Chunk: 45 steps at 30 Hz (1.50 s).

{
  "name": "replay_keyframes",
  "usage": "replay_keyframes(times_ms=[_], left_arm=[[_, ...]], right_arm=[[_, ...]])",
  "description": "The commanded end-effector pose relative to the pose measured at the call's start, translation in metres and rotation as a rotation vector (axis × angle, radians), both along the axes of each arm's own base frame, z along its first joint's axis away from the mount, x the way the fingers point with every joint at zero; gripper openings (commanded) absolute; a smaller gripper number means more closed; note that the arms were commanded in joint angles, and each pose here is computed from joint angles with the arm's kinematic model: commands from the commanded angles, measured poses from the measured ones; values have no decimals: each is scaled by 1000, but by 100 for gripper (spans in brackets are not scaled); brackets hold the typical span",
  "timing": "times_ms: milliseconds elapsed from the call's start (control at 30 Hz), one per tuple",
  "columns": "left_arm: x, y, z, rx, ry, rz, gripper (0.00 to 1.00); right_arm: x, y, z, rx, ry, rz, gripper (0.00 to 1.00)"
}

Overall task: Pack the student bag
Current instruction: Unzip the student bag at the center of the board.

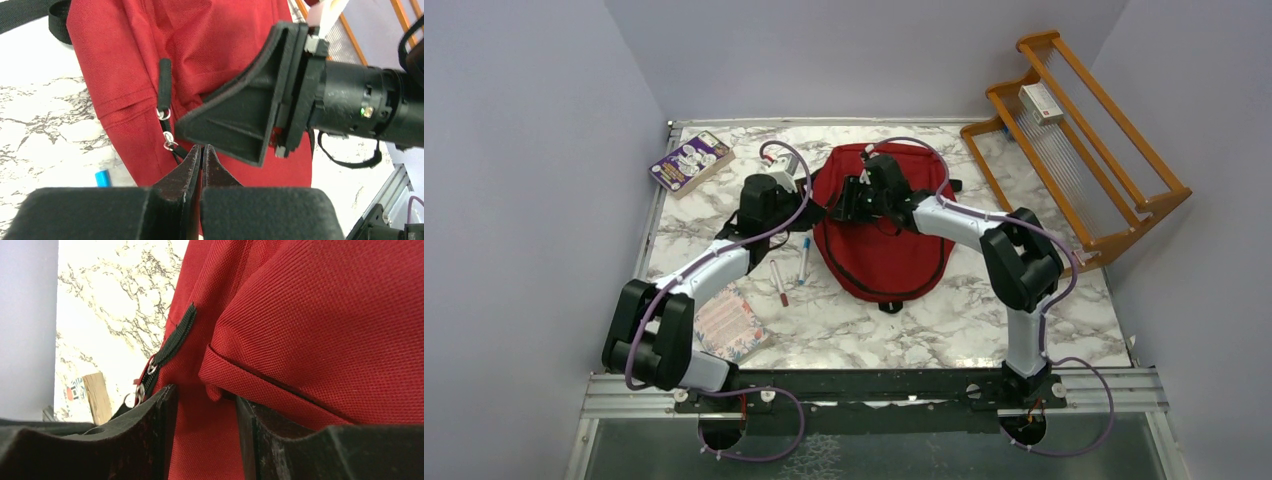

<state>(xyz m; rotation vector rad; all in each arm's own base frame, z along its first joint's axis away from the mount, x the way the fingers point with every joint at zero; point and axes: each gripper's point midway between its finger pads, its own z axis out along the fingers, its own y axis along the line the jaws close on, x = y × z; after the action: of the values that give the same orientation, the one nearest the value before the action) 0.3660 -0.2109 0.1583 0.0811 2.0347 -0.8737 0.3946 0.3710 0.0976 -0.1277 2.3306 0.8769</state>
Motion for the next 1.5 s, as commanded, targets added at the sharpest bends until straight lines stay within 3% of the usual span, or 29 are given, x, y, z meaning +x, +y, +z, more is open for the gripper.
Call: replay_keyframes(times_ms=[0,1033,1467], left_arm=[[-15,0,7,30,-35,-15,0],[-129,-50,-10,53,69,-241,0],[-155,-99,-15,66,61,-346,0]], right_arm=[[20,2,8,56,-19,-16,50],[39,3,-5,101,5,4,49],[37,5,-7,108,9,21,49]])
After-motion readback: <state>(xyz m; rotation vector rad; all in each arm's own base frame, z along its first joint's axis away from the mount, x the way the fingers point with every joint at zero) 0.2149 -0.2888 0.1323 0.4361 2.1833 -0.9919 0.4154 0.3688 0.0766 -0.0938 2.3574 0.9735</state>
